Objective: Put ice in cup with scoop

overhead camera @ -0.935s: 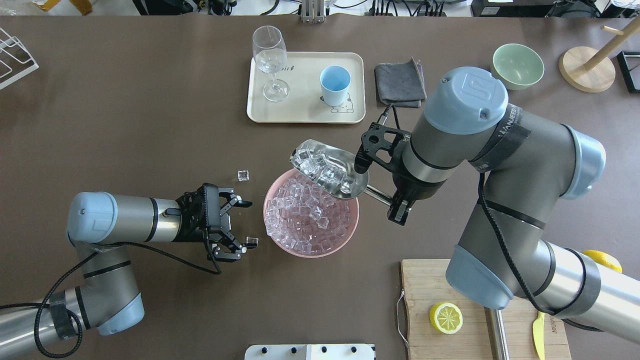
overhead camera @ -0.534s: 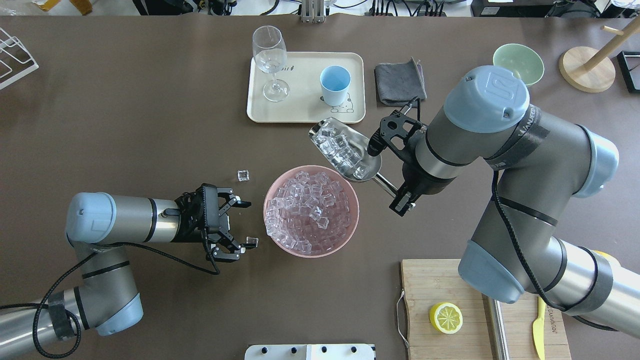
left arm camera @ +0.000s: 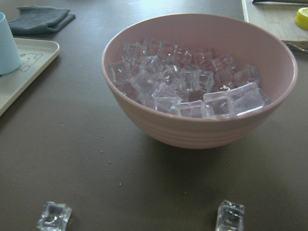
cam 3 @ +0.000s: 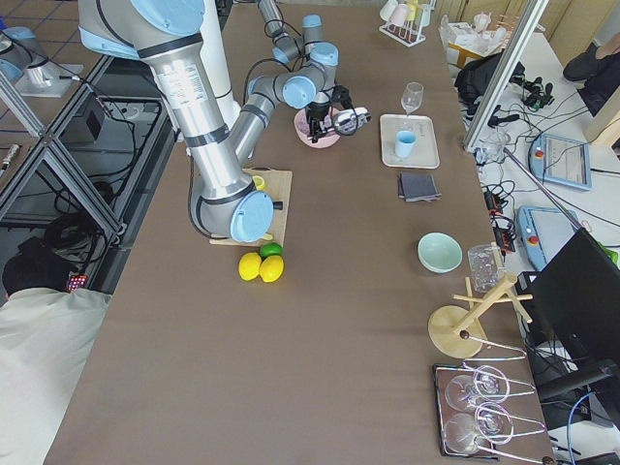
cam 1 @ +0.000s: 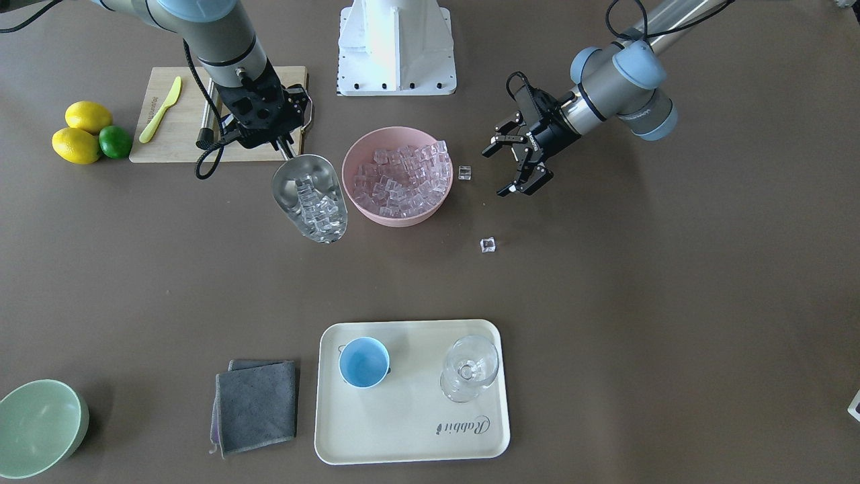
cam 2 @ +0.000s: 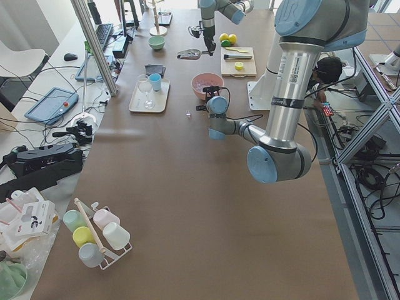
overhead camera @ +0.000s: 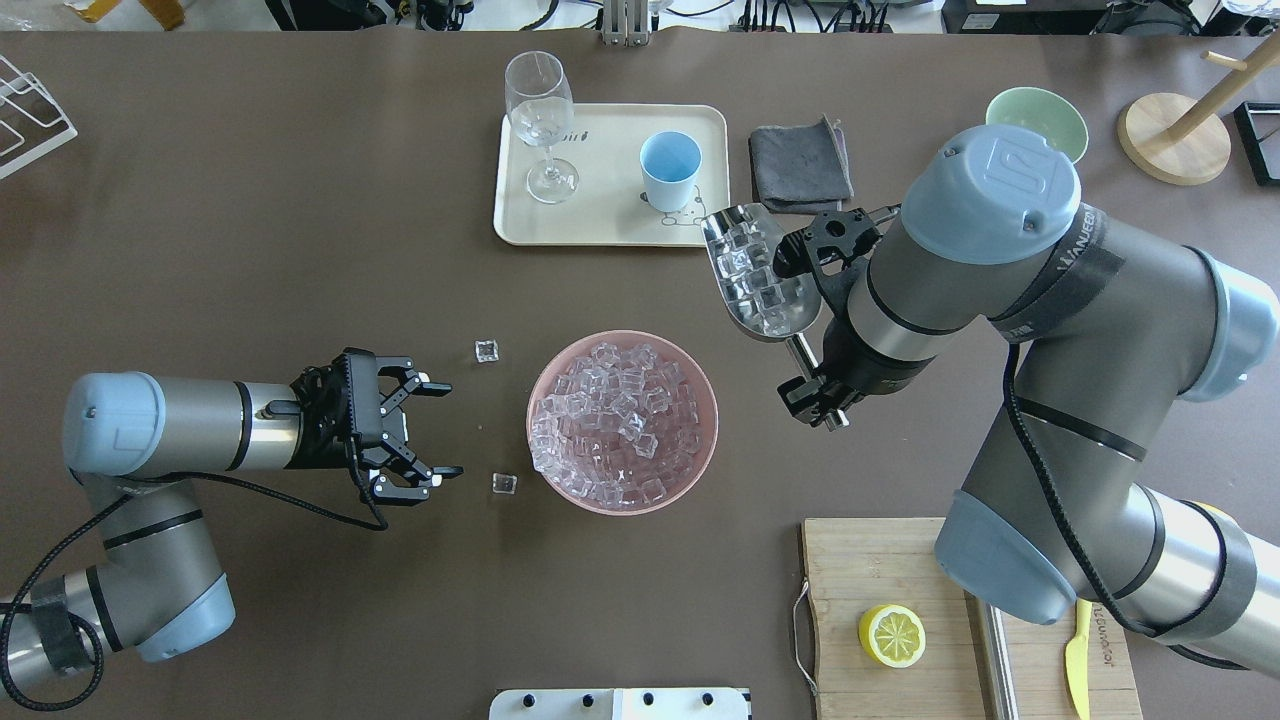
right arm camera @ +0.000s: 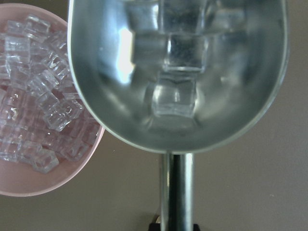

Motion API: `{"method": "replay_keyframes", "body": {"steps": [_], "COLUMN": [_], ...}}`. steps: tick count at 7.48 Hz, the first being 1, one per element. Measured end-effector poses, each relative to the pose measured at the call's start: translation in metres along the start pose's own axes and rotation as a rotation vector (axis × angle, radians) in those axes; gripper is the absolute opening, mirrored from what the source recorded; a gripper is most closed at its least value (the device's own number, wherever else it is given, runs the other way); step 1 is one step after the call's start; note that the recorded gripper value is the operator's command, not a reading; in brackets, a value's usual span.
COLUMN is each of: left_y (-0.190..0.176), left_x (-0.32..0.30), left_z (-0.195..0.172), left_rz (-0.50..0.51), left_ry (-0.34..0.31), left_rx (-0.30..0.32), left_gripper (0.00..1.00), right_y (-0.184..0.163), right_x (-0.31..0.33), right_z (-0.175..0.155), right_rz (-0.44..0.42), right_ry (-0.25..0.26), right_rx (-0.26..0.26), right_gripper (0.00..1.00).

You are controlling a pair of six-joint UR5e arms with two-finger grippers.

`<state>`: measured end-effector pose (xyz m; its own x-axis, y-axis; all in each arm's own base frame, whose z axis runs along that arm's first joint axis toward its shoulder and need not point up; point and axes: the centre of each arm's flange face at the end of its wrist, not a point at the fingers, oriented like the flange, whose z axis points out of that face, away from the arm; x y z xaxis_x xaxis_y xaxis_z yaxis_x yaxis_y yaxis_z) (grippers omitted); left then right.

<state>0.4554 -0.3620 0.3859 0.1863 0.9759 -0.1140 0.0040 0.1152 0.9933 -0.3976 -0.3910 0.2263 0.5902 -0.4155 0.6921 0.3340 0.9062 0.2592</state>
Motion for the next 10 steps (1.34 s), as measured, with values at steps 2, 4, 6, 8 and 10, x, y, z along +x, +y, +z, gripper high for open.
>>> {"method": "replay_keyframes", "body": {"steps": [2, 4, 6, 8, 10], "left_y": [0.017, 0.043, 0.083, 0.120, 0.145], "left_x": [-0.018, -0.020, -0.044, -0.079, -0.119], "left_z": [-0.029, -0.066, -0.124, -0.176, -0.215], "left_rz": [-0.011, -0.027, -0.083, -0.194, -0.358], "left_ry": [-0.041, -0.051, 0.010, 0.052, 0.013], "left_rx": [-0.023, -0.061, -0.141, -0.236, -0.341], "left_gripper": [0.98, 0.98, 0.98, 0.98, 0.98], "right_y": [0.004, 0.001, -0.004, -0.031, -0.065], "right_x": [-0.002, -0.002, 0.002, 0.007, -0.007], "right_z": [-0.006, -0.002, 0.002, 0.001, -0.007], "right_rz": [0.129, 0.176, 0.201, 0.261, 0.303], "right_ry": [0.027, 0.052, 0.042, 0.001, -0.001], "right_rx": [-0.040, -0.074, -0.109, -0.163, -0.189], "right_gripper": [0.00, 0.00, 0.00, 0.00, 0.00]}}
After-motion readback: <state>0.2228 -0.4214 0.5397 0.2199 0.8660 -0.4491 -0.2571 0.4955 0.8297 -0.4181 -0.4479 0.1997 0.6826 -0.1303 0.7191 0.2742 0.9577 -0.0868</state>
